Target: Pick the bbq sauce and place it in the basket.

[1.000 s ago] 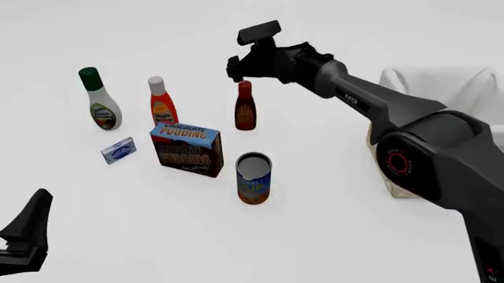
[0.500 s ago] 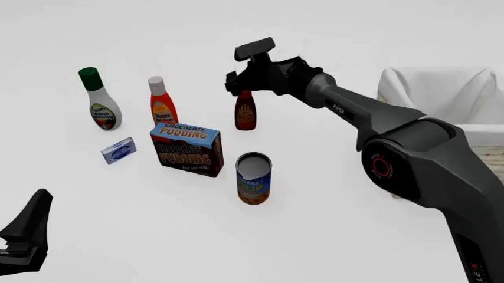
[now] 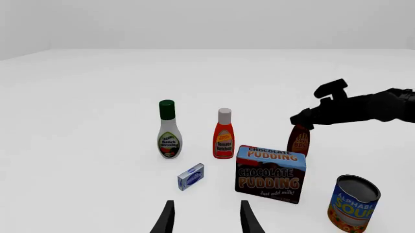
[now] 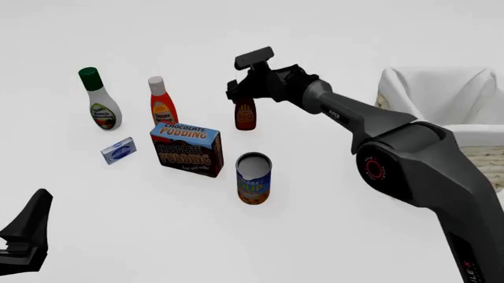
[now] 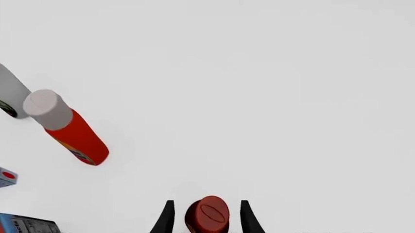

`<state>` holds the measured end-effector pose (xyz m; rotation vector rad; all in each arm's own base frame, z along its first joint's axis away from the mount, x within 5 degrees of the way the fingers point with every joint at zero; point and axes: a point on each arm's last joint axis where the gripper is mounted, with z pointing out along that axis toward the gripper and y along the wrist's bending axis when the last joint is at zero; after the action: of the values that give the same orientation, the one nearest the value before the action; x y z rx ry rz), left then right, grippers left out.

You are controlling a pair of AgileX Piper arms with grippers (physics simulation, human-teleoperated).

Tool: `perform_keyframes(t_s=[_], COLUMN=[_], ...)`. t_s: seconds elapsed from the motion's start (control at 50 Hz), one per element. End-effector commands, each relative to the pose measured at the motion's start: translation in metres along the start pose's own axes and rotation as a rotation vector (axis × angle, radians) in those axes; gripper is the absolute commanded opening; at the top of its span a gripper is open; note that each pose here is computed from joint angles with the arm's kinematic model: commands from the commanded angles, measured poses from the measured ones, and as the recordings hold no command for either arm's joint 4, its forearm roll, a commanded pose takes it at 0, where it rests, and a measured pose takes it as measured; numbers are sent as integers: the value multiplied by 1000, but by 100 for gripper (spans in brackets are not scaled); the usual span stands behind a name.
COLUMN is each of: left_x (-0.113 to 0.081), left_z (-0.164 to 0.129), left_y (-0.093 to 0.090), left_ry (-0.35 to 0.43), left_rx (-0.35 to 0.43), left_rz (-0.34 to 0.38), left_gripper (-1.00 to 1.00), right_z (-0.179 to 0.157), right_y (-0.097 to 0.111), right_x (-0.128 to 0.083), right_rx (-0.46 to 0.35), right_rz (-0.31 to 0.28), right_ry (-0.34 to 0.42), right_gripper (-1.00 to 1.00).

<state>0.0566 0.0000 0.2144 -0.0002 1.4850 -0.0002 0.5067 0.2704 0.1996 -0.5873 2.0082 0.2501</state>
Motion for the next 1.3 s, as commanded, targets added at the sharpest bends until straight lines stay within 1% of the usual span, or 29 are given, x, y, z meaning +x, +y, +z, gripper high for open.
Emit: perform_keyframes(t_s=[0.02, 0.22, 0.58, 0.6, 1.02, 1.14, 1.3], left_x=[0, 0, 0, 0, 0, 0, 0], left_z=[0, 0, 0, 0, 0, 0, 0], left_y=[0, 0, 0, 0, 0, 0, 0], left_ry=[0, 0, 1, 1, 0, 0, 0], left_rx=[0, 0, 2, 2, 0, 0, 0], left_rz=[0, 0, 1, 1, 0, 0, 0], left_gripper=[100, 100, 100, 100, 100, 100, 100], right_z=[5, 8, 11, 10, 6, 1, -10], right_y=[0, 2, 3, 3, 1, -2, -9], right_x=[7, 14, 20, 20, 17, 9, -8], right_rx=[0, -4, -6, -6, -2, 3, 14], right_rz=[-1, -1, 0, -1, 1, 1, -3], right_ry=[18, 32, 43, 41, 29, 16, -11], right_gripper=[100, 100, 100, -100, -100, -100, -100])
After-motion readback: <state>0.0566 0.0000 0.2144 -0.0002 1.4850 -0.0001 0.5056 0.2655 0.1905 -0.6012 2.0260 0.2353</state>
